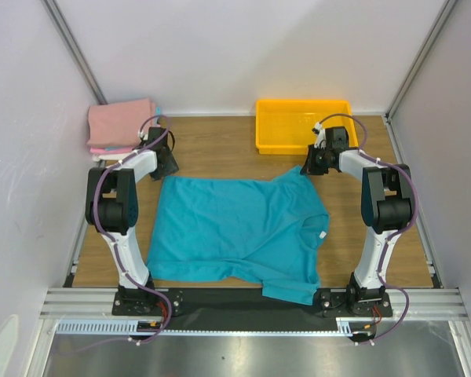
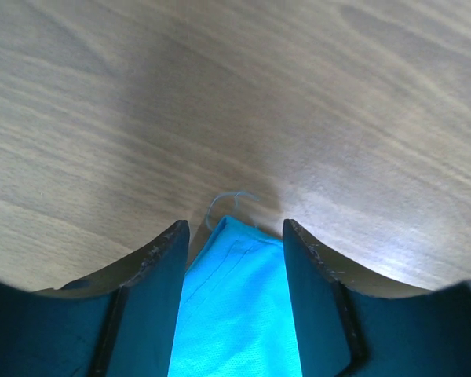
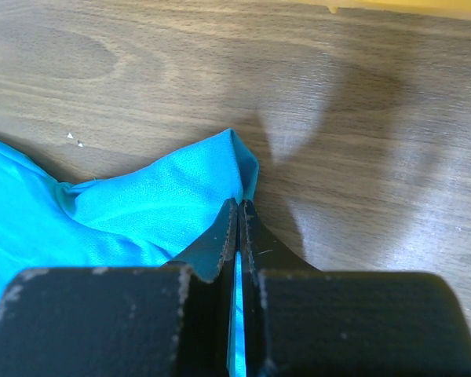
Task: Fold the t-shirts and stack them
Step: Flatten the tshirt out
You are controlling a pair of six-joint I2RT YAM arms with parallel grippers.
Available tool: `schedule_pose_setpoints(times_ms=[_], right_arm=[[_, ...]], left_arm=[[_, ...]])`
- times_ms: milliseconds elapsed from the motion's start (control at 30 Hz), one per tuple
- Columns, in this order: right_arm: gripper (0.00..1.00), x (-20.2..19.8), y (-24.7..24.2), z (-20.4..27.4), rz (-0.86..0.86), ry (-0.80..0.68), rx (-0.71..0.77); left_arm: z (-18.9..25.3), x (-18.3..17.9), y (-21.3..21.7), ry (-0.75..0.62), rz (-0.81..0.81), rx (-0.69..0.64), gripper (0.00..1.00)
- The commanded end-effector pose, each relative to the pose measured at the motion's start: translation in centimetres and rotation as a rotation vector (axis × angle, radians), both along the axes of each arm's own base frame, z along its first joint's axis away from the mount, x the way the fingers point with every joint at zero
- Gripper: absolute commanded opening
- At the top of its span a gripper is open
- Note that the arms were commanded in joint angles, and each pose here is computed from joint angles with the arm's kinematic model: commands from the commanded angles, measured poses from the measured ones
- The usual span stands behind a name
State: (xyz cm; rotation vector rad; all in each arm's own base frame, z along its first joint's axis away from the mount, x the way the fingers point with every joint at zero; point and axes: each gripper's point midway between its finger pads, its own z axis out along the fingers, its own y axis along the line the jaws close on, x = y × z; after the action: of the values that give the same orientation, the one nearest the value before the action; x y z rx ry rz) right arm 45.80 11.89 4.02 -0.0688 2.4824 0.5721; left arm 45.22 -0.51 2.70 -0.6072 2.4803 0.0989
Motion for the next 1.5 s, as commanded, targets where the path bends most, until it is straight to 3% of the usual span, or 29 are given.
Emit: schedule_pose_setpoints(times_ms=[0, 933, 1000, 1033, 1133, 1233, 1467], right_arm=[[0.00, 1.5, 0.0, 2.3, 0.005, -0.063, 0.000], [0.00, 1.5, -0.1, 1.8, 0.013, -0.051, -0.007], [0.00, 1.5, -0.1, 1.9, 0.014, -0.053, -0.008], [0.00, 1.5, -0.1, 1.8, 0.014, -0.053, -0.008], [0.00, 1.5, 0.0, 2.2, 0.017, -0.060, -0.003], [0.00, 1.6, 0.1, 2.8, 0.020, -0.073, 0.003], [0.00, 3.0, 0.6, 8.9, 0.018, -0.214, 0.042]], left_arm=[[1.5, 2.3, 0.4, -0.072, 0.036, 0.000, 0.56], [-0.1, 0.6, -0.1, 0.042, 0.013, 0.040, 0.48], [-0.2, 0.7, -0.2, 0.043, 0.007, 0.035, 0.41], [-0.2, 0.9, -0.3, 0.041, 0.001, 0.034, 0.32], [0.0, 1.3, -0.4, 0.030, -0.003, 0.031, 0.20], [0.5, 1.7, -0.4, 0.006, -0.012, 0.031, 0.02], [4.9, 2.9, -0.7, -0.155, -0.044, 0.023, 0.00]])
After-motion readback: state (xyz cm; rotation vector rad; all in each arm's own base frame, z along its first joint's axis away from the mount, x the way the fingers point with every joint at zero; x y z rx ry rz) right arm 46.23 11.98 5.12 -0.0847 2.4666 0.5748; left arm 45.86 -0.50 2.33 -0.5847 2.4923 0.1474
